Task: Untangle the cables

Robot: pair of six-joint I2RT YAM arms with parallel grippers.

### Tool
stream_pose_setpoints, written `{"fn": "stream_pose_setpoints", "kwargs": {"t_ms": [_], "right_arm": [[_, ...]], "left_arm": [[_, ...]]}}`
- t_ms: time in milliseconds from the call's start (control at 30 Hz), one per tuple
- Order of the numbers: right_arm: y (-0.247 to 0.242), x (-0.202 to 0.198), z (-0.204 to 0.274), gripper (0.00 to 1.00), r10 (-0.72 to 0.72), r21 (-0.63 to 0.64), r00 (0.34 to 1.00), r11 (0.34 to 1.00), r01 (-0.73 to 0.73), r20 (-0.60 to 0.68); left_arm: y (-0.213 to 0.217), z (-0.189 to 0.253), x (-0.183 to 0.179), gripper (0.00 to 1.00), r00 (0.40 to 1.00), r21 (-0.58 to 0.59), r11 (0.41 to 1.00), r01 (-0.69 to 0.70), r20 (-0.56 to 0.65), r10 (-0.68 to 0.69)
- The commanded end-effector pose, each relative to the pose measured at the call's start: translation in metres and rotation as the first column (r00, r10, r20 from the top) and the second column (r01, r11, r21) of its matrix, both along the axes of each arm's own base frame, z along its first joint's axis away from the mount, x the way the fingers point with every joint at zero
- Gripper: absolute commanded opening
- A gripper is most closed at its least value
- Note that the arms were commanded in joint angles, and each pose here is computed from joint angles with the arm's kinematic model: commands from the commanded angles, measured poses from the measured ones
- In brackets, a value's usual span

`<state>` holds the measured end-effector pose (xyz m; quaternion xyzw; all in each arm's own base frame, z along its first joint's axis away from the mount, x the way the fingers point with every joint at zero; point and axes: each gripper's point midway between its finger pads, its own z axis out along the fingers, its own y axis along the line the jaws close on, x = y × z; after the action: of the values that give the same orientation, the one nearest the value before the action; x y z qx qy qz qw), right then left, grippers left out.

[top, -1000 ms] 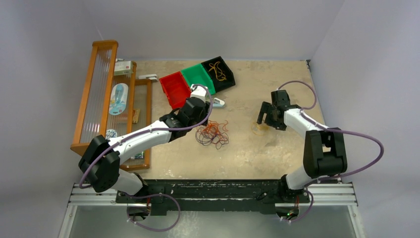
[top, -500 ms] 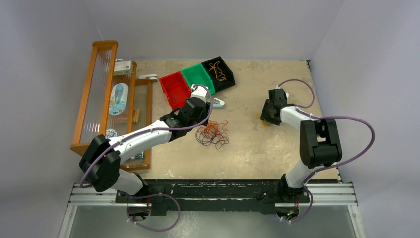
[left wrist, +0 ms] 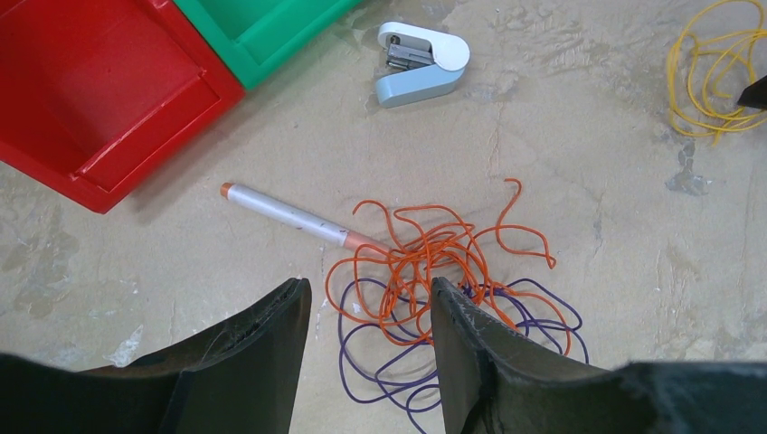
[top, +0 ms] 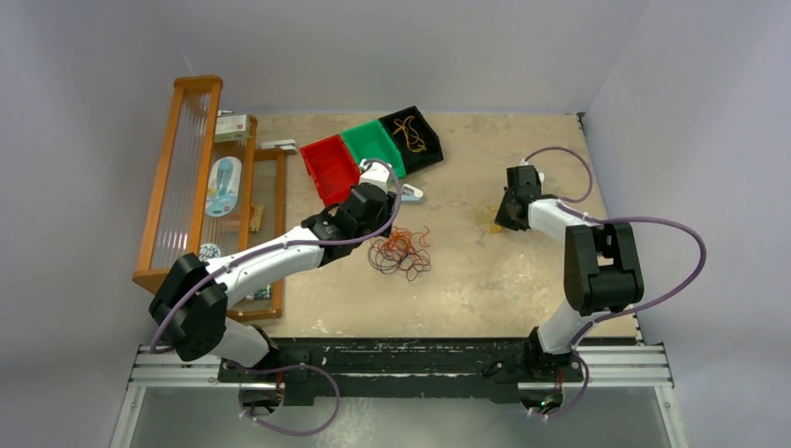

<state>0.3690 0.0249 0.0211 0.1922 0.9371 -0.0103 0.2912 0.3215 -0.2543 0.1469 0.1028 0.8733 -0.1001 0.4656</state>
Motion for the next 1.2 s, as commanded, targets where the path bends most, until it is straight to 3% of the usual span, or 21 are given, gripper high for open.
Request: {"fn": "stream_pose_setpoints", "kwargs": {"t_ms": [0,233,433,500,733,867,1167], "right_arm": [[-0.005,0.017,0.052,0.00,-0.006,-0.017,0.990,1.000,0.008,0.140],[0.004,0.048,0.162,0.00,0.100,-0.036,0.900,0.995,-0.093,0.424],[0.040,0.082,0.237,0.00,0.262,-0.044,0.773,0.956,-0.292,0.578],[0.059,0.095,0.260,0.00,0.325,-0.055,0.703,0.924,-0.377,0.632],[0.133,0.146,0.274,0.00,0.496,-0.164,0.575,0.831,-0.531,0.651],[0.169,0.179,0.252,0.00,0.534,-0.203,0.577,0.817,-0.539,0.618],[0.186,0.242,0.195,0.00,0.442,-0.237,0.700,0.896,-0.376,0.561]], "left_arm": [[-0.002,0.014,0.009,0.51,0.999,-0.044,0.999,-0.029,0.031,0.030],[0.011,0.003,0.016,0.51,0.995,-0.100,0.990,-0.095,0.000,0.095],[0.028,0.002,0.021,0.51,0.989,-0.155,0.977,-0.145,-0.007,0.146],[0.034,0.005,0.020,0.51,0.986,-0.155,0.974,-0.166,0.002,0.169],[0.060,0.020,0.015,0.52,0.964,-0.162,0.954,-0.251,0.043,0.261],[0.079,0.031,0.012,0.53,0.943,-0.165,0.936,-0.310,0.073,0.325],[0.120,0.061,0.001,0.57,0.882,-0.164,0.892,-0.420,0.157,0.444]]}}
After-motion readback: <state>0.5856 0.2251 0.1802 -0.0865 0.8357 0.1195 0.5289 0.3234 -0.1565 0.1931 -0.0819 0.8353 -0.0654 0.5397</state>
